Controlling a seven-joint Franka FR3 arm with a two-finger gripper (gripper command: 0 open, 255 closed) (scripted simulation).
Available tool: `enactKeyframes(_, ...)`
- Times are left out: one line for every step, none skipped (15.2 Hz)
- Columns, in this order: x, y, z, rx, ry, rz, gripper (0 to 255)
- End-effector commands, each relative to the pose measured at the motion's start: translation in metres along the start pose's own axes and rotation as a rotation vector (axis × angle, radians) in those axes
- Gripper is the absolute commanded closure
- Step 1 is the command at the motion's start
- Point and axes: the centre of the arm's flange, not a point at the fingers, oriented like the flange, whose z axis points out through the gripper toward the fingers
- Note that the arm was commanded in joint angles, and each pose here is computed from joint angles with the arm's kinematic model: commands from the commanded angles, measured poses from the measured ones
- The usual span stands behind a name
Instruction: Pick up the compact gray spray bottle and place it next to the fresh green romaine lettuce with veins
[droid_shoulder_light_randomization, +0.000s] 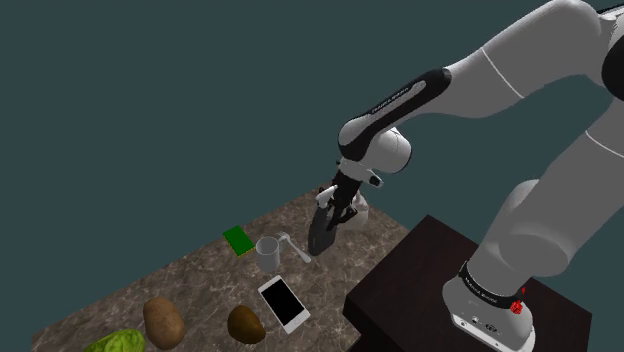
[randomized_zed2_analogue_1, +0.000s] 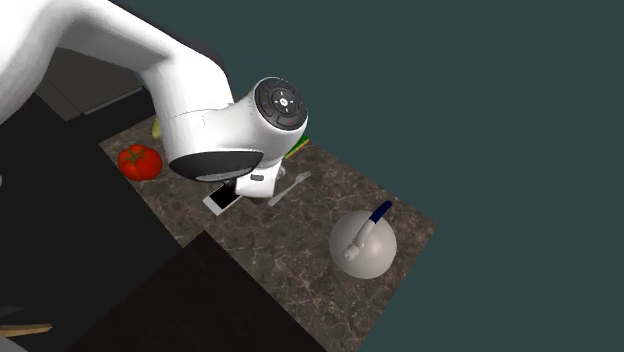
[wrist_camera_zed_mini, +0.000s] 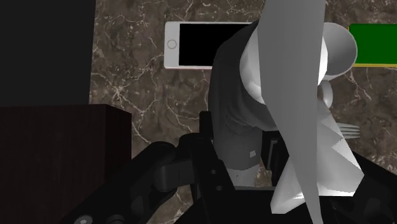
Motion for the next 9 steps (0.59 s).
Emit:
enactKeyframes(-0.005, 0.0, -0.01, 0.0, 0.001, 0.0, 255)
enactKeyframes(-0.008, 0.0, -0.014, 0.0, 0.001, 0.0, 255)
enactKeyframes(-0.011, 0.0, -0.019, 0.0, 0.001, 0.0, 255)
enactKeyframes(-0.014, 0.0, -0.023, 0.0, 0.001, 0.0, 255)
enactKeyframes(-0.016, 0.0, -0.028, 0.0, 0.001, 0.0, 255)
enactKeyframes(-0.019, 0.0, -0.033, 0.0, 0.001, 0.0, 255)
enactKeyframes(-0.022, 0.0, -0.037, 0.0, 0.001, 0.0, 255)
enactKeyframes(-0.024, 0.0, -0.042, 0.0, 0.001, 0.0, 255)
enactKeyframes(-0.027, 0.0, -0.046, 0.0, 0.001, 0.0, 255)
